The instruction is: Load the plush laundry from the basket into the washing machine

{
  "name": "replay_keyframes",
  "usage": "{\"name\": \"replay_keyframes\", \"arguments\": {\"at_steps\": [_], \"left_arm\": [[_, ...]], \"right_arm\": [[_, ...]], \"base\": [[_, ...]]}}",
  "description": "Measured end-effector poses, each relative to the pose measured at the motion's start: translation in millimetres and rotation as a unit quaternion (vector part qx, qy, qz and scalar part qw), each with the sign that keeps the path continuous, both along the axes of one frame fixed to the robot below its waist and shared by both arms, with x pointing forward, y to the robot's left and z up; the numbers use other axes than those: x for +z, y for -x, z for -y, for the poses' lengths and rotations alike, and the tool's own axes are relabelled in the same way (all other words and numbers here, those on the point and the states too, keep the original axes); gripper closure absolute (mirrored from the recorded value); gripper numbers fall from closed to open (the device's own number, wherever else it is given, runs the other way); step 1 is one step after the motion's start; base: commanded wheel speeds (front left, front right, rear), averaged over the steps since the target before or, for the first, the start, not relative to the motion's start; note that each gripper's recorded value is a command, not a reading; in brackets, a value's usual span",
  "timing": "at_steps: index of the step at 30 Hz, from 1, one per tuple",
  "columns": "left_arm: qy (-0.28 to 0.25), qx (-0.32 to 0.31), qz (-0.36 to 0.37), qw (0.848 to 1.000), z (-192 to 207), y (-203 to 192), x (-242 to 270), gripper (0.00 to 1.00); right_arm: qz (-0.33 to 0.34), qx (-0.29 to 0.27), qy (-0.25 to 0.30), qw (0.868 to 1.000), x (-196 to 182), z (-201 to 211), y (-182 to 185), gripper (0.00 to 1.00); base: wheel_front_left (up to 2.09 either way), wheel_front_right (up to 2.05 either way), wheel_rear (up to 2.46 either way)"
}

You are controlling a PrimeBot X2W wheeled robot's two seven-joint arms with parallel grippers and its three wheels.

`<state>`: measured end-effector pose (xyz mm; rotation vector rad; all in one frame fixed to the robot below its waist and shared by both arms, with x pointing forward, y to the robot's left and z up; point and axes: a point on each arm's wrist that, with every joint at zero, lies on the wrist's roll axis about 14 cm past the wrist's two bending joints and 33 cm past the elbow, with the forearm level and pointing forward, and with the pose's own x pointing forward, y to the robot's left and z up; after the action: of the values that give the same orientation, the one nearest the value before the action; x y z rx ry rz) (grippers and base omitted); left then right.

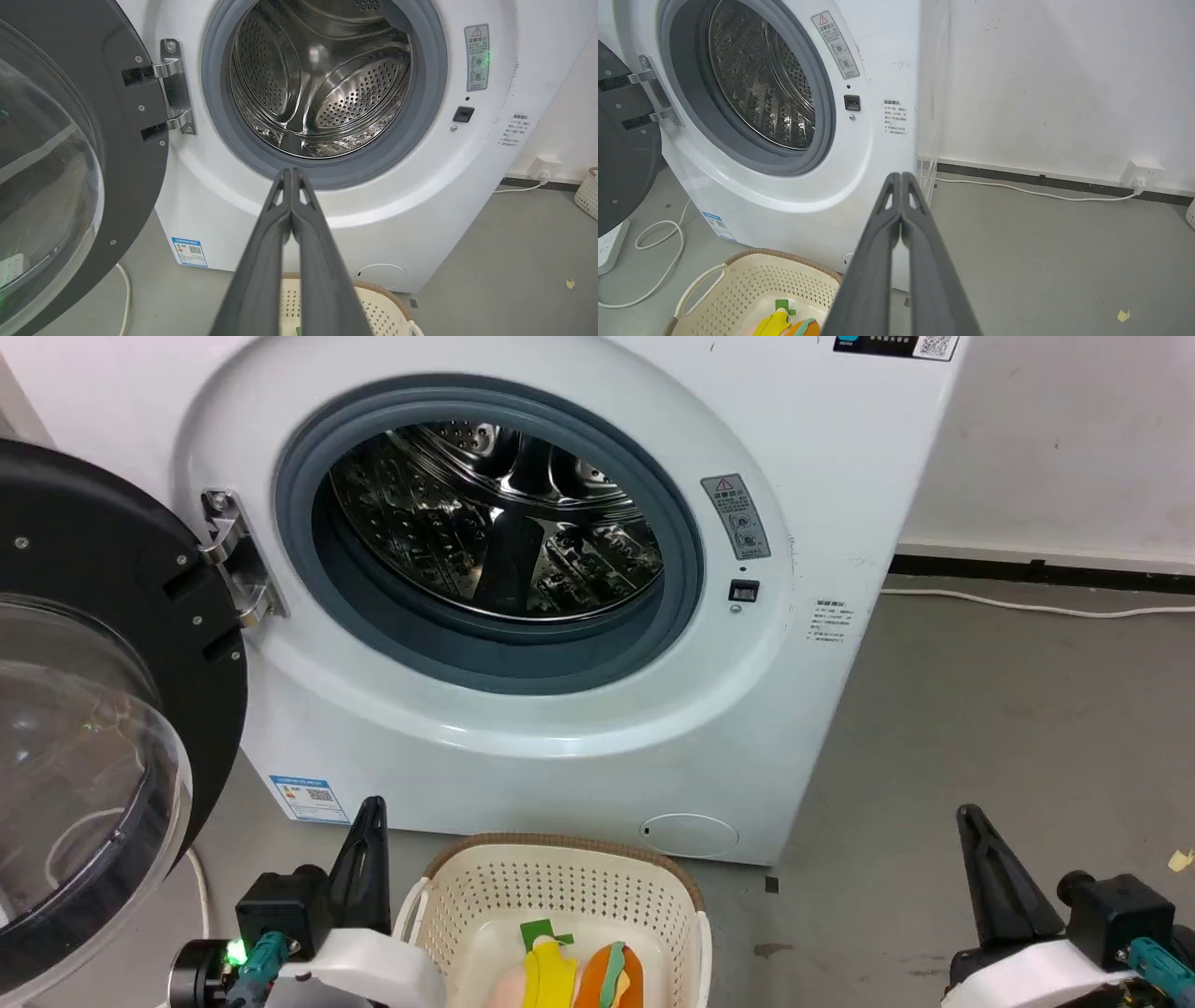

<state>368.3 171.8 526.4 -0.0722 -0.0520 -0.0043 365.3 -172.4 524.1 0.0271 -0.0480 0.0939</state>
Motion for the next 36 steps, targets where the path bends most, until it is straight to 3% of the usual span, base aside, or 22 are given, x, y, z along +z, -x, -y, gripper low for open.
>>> {"name": "replay_keyframes", "arguments": {"at_steps": [36], "left_arm": [[-0.04,0.001,-0.022,0.999,-3.0,-2.5,-1.0,1.0]], "right_arm": [[-0.021,0.012,0.025,0.999,-0.8,-8.5,-2.1,1.0]], "base": [[0.0,0.0,0.0]]}}
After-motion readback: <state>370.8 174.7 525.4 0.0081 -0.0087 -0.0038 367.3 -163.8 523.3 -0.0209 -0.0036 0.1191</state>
